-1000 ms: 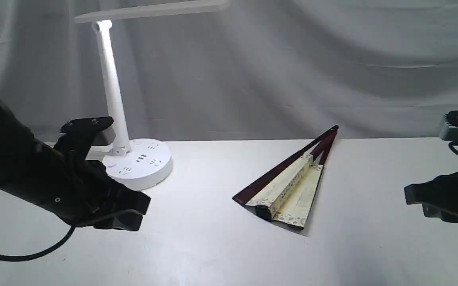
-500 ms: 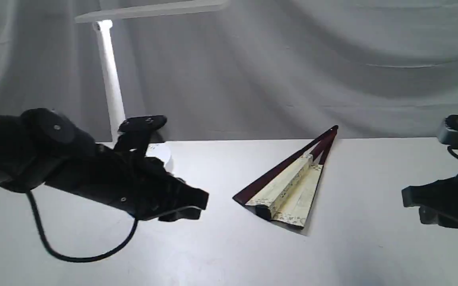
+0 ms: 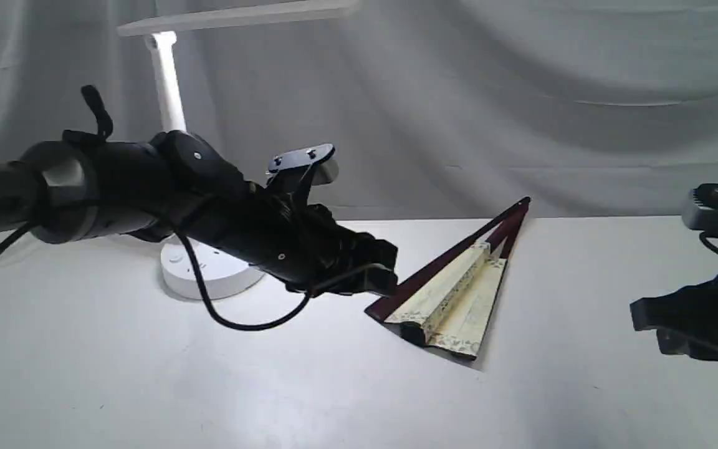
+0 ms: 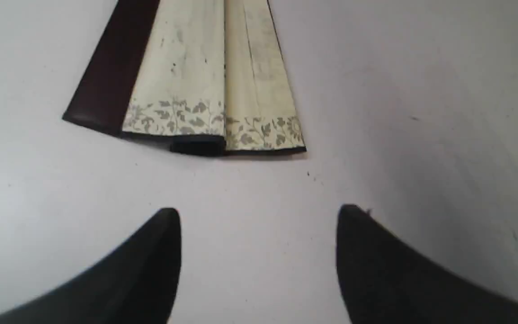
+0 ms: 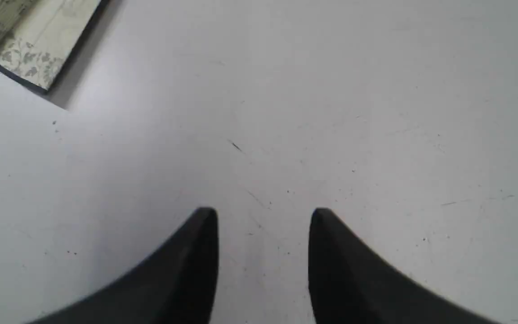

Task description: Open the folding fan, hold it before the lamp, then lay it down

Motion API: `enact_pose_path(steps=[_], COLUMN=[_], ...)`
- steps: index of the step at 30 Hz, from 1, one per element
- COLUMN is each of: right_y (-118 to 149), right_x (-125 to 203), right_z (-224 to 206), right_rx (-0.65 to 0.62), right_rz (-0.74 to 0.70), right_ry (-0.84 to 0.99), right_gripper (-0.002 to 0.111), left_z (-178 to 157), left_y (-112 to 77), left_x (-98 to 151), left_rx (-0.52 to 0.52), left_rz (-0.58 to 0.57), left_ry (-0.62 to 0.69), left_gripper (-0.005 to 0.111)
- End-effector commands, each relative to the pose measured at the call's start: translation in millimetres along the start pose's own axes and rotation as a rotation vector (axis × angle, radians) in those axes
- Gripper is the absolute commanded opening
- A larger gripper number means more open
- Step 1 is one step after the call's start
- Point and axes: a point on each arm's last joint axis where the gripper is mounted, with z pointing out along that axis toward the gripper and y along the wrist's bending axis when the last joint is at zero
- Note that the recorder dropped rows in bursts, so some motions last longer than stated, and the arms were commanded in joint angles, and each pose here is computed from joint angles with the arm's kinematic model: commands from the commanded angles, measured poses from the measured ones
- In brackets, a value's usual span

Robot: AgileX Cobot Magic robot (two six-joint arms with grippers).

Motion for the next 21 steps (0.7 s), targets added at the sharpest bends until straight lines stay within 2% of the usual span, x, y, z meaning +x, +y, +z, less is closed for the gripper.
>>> enact_pose_path(steps=[1, 7, 11, 18, 21], right_y=[1, 1, 1, 1, 1], right_x=[-2, -2, -2, -3, -3], right_z=[-1, -1, -1, -1, -1], right_rx=[0.003, 0.003, 0.003, 0.004, 0.005], right_rz=[-0.02, -0.026, -0.026, -0.026, -0.026], right_ry=[-0.019, -0.018, -0.018, -0.024, -0.026], right_gripper=[0.035, 0.035, 0.035, 0.035, 0.035], left_z=[11, 36, 51, 74, 85], left_y=[-6.7, -20.1, -19.5, -12.7, -12.6], left_x=[-9, -14, -16, -16, -12], left_rx=[-0.019, -0.164, -0.233, -0.196, -0.205], left_rz=[0.007, 0.037, 0.049, -0.038, -0.012], left_ry=[-0.025, -0.012, -0.026, -0.134, -0.148], left_gripper=[0.054, 0.049, 0.049, 0.049, 0.049])
